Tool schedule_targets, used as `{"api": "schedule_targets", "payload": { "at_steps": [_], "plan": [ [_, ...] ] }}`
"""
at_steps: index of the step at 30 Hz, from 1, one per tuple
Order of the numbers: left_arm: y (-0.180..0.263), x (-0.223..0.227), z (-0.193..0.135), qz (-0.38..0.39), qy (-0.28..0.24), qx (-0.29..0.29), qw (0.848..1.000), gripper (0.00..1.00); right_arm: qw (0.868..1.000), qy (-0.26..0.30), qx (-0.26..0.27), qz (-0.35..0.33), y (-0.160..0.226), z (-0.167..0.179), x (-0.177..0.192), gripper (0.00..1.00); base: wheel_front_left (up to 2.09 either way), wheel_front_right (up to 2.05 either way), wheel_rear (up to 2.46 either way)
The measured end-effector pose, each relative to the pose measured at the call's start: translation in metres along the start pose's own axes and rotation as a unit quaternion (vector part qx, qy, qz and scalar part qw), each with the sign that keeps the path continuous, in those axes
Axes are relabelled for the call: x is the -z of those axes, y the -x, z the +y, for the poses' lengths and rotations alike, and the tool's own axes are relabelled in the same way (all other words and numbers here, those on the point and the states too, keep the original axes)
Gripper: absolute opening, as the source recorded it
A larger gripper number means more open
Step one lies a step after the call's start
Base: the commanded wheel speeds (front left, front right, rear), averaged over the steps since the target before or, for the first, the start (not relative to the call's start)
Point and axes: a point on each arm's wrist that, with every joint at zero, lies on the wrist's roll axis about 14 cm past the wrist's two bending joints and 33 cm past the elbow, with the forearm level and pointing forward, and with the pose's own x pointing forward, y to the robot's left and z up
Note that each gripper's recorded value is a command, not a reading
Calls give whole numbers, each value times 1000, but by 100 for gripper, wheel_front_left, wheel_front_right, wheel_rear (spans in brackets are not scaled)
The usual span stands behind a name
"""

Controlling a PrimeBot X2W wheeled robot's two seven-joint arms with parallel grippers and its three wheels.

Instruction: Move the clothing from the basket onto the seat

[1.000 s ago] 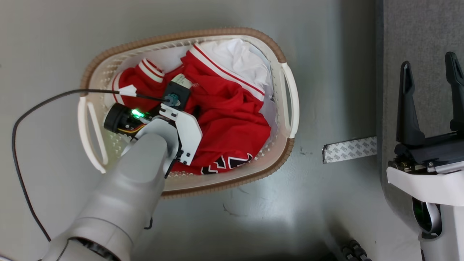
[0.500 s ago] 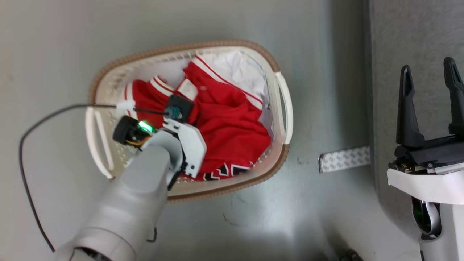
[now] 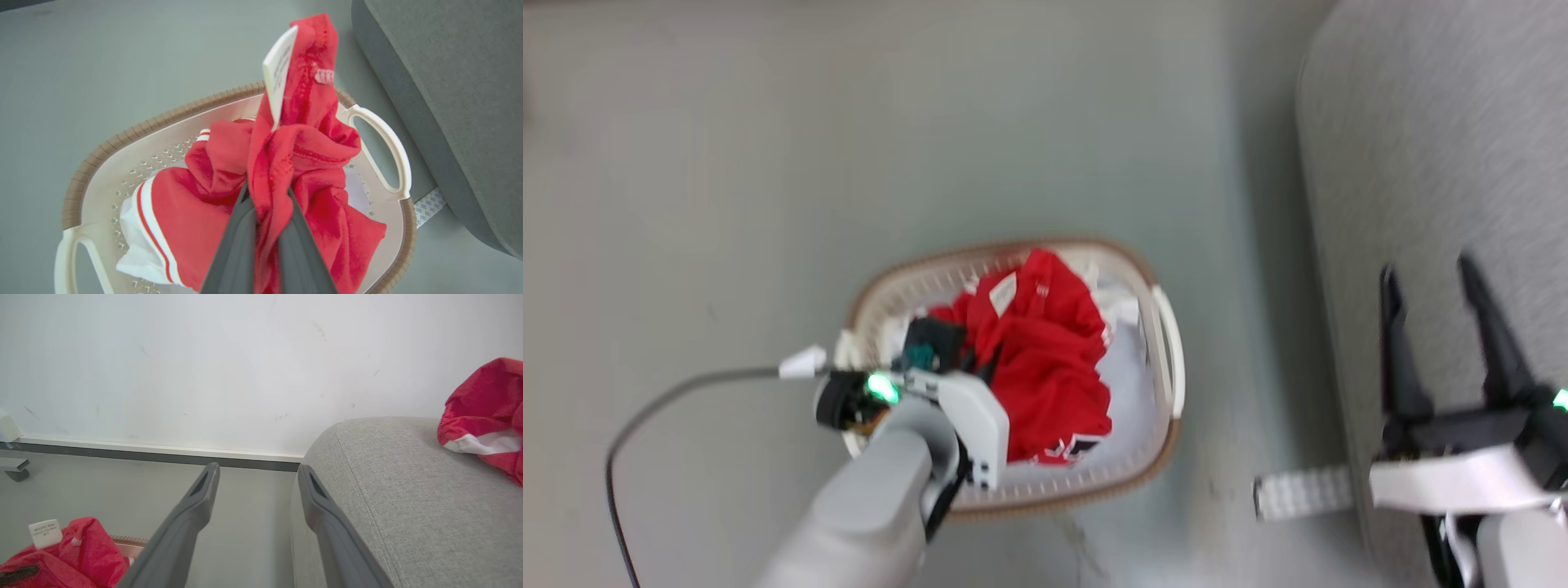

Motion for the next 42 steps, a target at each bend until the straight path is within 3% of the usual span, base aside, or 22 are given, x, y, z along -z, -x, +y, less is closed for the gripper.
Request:
{"api": "schedule_targets", "payload": {
  "at_steps": [11, 25, 42],
  "plan": [
    [89, -102, -13, -157, -30, -62, 985, 0, 999, -11, -12, -50, 63, 17, -58, 100, 0, 0, 0],
    [198, -190, -30, -318, -62, -100, 941, 0, 993, -10, -23, -114, 123, 28, -101, 100, 0, 0, 0],
    [244, -205, -46, -351, -76, -102, 928, 0, 993, -19, -15, -117, 151, 25, -97, 100, 0, 0, 0]
  ]
}}
